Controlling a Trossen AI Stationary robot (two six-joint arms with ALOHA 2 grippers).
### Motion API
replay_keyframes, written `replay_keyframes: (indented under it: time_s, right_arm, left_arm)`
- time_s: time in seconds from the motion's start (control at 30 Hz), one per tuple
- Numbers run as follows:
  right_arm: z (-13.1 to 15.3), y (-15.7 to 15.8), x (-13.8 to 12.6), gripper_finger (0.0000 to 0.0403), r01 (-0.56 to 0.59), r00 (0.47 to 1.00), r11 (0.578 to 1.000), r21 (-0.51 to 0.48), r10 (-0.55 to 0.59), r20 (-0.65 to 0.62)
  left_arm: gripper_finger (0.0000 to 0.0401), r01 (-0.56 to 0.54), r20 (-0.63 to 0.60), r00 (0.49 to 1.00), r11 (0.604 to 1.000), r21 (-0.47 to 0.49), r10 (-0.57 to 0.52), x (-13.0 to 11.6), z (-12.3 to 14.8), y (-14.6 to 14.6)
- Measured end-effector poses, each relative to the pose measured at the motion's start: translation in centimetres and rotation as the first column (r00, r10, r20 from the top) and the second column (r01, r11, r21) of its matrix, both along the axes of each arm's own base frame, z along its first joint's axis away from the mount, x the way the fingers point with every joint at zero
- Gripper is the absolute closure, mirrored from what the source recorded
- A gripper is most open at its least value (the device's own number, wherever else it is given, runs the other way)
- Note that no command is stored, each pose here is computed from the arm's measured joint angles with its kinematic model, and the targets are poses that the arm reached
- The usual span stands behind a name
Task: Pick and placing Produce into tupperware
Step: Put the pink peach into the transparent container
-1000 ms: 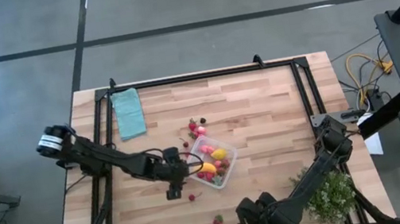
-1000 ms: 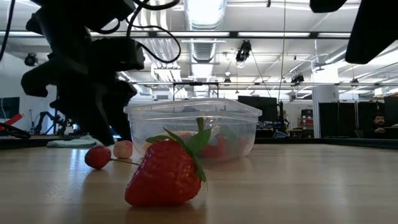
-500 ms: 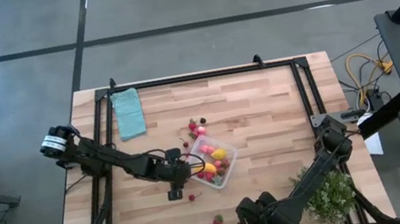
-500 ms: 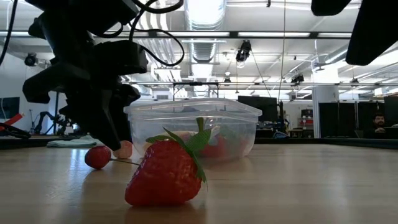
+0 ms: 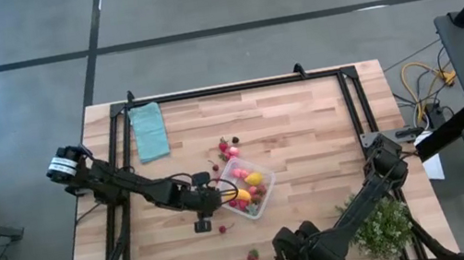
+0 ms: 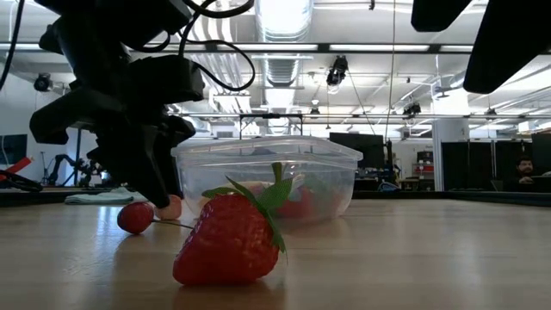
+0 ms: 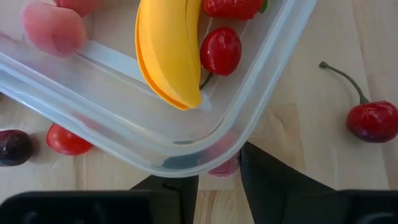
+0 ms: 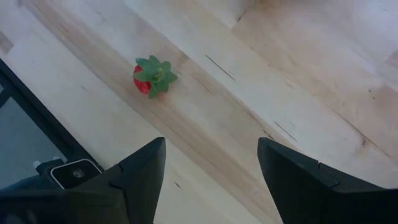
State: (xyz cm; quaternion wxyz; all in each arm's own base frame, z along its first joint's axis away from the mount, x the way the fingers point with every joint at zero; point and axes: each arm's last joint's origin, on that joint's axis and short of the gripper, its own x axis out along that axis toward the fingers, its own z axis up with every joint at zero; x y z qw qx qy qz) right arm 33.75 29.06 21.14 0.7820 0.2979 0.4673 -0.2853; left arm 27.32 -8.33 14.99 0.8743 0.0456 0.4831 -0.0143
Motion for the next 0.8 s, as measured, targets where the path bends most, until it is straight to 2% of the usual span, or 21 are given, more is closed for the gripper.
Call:
replay_keyframes:
  time_s: [0.17, 0.53, 0.8]
  right_arm:
    - [0.0, 0.0, 0.01, 0.0156, 0.002, 1.0, 1.0, 0.001, -0.002, 0.001]
    - [0.0, -0.19, 0.19, 0.0156, 0.008, 1.0, 1.0, 0.002, -0.008, 0.002]
    - [0.02, -0.37, 0.32, 0.0156, 0.012, 1.0, 1.0, 0.002, -0.012, 0.001]
  left_arm:
    - [0.0295, -0.003, 0.0, 1.0, 1.0, 0.005, 0.003, -0.02, -0.02, 0.02]
    - [0.0202, -0.005, 0.0, 1.0, 1.0, 0.009, 0.005, -0.03, -0.04, 0.04]
    - [0.0193, -0.014, -0.009, 1.0, 1.0, 0.028, 0.014, 0.07, -0.47, 0.06]
